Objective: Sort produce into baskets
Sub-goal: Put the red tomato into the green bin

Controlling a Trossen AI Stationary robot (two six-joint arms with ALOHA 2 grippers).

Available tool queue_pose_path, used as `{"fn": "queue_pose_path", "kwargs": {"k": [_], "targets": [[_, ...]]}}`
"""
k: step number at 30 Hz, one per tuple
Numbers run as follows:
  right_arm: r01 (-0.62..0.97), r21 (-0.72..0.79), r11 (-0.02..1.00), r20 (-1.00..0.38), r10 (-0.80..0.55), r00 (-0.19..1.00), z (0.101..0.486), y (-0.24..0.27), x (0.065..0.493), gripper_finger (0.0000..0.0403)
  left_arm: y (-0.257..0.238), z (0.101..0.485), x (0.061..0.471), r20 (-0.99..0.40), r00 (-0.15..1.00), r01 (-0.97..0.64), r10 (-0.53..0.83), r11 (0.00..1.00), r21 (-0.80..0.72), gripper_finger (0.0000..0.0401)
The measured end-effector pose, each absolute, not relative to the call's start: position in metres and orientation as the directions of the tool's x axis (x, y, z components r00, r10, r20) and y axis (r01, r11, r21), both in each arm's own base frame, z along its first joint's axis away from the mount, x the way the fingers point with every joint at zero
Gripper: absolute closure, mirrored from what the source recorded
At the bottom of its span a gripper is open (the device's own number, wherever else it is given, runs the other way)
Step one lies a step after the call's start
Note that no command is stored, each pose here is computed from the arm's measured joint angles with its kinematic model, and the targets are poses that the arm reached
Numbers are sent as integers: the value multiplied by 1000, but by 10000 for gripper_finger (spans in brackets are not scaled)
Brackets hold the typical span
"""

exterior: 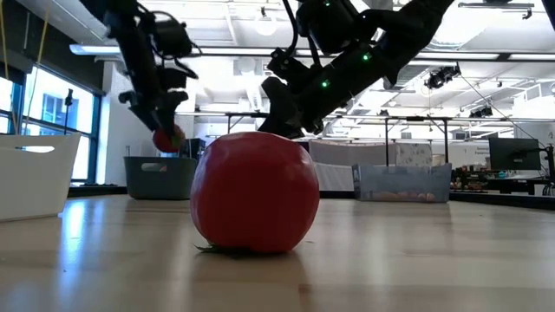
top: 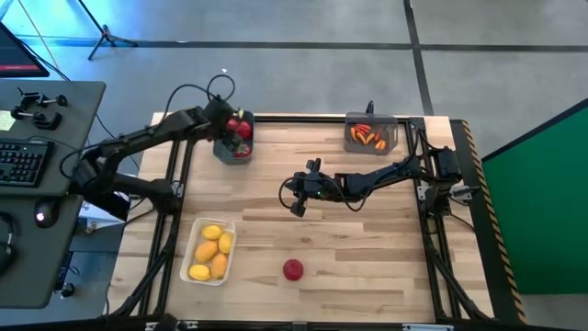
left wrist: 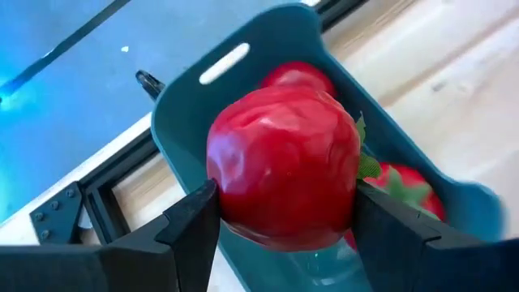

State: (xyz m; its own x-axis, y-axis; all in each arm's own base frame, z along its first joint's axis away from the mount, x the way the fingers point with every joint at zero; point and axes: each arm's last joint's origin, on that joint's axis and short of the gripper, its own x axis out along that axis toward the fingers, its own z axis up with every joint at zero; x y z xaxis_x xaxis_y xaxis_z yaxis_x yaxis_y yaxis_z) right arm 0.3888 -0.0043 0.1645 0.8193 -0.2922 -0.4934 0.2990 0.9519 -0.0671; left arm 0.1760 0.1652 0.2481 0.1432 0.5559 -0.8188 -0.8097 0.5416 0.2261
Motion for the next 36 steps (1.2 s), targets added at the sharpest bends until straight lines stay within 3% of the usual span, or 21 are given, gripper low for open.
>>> {"fn": "queue_pose_path", "kwargs": {"k": [11, 20, 28, 32, 36], "targets": [[312, -44, 949, -494, -292, 819, 164, -4, 389, 402, 203, 216, 171, -865, 56, -822, 499, 515, 244, 165], [312, -45, 949, -496, -293, 817, 164, -4, 389, 402, 205, 215, 172, -856, 39, -805, 516, 524, 279, 115], [313, -45, 949, -497, -293, 817, 164, -4, 389, 402, 205, 216, 171, -848, 20, -780, 530, 538, 318, 108], [312, -46, 949, -497, -293, 817, 164, -4, 389, 402, 200, 223, 173, -826, 50, -757, 561, 561, 335, 110], [281, -58, 958, -499, -271, 823, 167, -2, 388, 402, 183, 227, 173, -767, 156, -758, 622, 573, 311, 134]]}}
